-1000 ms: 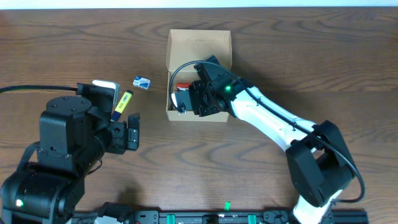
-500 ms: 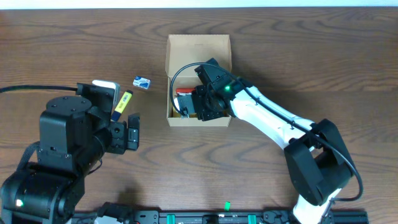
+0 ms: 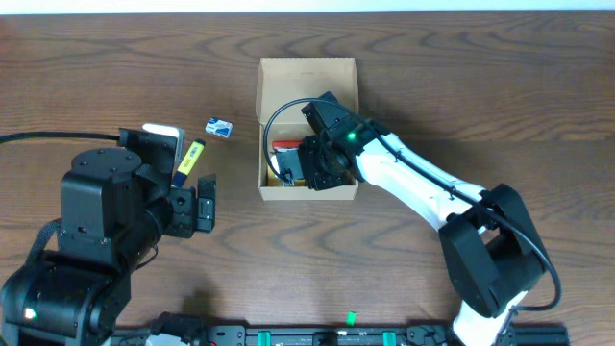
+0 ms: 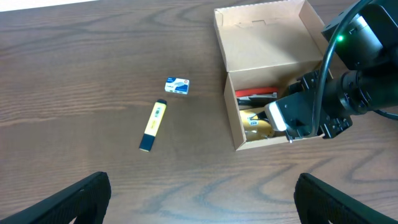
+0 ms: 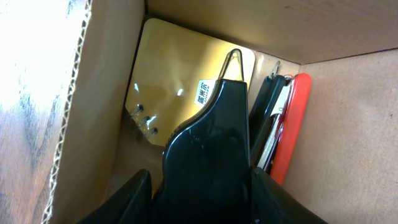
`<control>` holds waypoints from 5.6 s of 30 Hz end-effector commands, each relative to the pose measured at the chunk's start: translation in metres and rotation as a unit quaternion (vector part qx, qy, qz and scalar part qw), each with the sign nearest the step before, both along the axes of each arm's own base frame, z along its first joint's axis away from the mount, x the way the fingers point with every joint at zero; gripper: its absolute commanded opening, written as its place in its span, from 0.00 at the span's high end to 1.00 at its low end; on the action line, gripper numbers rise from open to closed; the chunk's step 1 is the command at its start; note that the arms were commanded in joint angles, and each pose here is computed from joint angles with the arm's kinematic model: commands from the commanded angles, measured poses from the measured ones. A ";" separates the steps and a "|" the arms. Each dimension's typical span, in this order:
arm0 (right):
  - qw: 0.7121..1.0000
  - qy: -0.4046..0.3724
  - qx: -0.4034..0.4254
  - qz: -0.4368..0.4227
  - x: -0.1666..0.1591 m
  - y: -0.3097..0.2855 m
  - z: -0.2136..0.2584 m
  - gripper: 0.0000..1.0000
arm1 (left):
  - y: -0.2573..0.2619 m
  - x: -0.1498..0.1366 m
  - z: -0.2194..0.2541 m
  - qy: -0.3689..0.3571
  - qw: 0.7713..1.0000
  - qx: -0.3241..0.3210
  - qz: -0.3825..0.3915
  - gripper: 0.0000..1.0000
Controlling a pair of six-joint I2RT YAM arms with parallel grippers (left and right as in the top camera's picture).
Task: Pack container
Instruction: 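Lower the dispenser into the box beside the stapler with right gripper, then open the right gripper and withdraw it up from the box, then retract the right arm and move the left gripper to the staples box, then lower the left gripper onto the blue-white staples box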
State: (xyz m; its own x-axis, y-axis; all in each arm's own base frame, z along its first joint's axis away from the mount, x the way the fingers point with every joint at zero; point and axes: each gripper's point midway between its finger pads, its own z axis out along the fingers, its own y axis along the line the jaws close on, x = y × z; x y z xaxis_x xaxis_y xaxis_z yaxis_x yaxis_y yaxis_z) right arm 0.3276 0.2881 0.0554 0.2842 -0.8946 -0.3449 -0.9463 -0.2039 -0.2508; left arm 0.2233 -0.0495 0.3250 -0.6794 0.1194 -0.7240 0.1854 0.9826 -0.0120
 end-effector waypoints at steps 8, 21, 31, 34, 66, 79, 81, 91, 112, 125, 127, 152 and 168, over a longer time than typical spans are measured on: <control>1.000 0.012 0.010 0.006 -0.003 0.002 -0.004 0.55 | 0.002 0.001 0.004 -0.008 1.000 0.001 0.004 0.05; 1.000 0.012 0.019 0.009 -0.003 0.006 -0.002 0.43 | 0.002 0.002 0.006 -0.012 1.000 0.000 0.004 0.05; 0.994 -0.006 0.079 -0.075 0.019 0.018 0.029 0.49 | 0.003 0.004 0.008 -0.019 1.000 0.001 0.007 0.05; 0.986 -0.023 0.119 -0.112 0.028 0.019 0.062 0.44 | 0.003 0.004 0.008 -0.019 1.000 0.001 0.007 0.05; 0.637 0.155 0.117 -0.746 0.033 -0.119 0.058 0.43 | 0.006 0.005 0.008 -0.019 1.000 0.007 0.013 0.05; 0.667 0.159 0.065 -0.725 0.038 -0.110 0.010 0.53 | 0.006 0.004 0.008 -0.018 1.000 0.007 0.013 0.05; 0.667 0.135 0.061 -0.730 0.043 -0.117 0.011 0.55 | 0.006 0.004 0.008 -0.018 1.000 0.007 0.013 0.05; 0.689 0.091 0.048 -0.717 0.051 -0.128 0.013 0.58 | 0.006 0.005 0.008 -0.018 1.000 0.005 0.015 0.05; 0.725 0.110 0.165 -0.660 0.022 -0.150 0.173 0.13 | -0.006 0.063 -0.031 0.051 0.998 0.001 0.045 0.05; 0.723 0.101 0.196 -0.655 -0.023 -0.185 0.219 0.01 | 0.036 0.133 -0.103 0.134 0.985 0.035 0.103 0.05; 0.723 0.101 0.196 -0.655 -0.023 -0.185 0.219 0.01 | 0.037 0.138 -0.114 0.145 0.985 0.065 0.069 0.05; 0.723 0.101 0.196 -0.655 -0.023 -0.185 0.219 0.01 | 0.018 0.208 -0.280 0.251 0.964 0.075 -0.040 0.05; 0.723 0.101 0.196 -0.655 -0.023 -0.185 0.219 0.01 | 0.008 0.239 -0.288 0.200 0.977 0.053 -0.051 0.05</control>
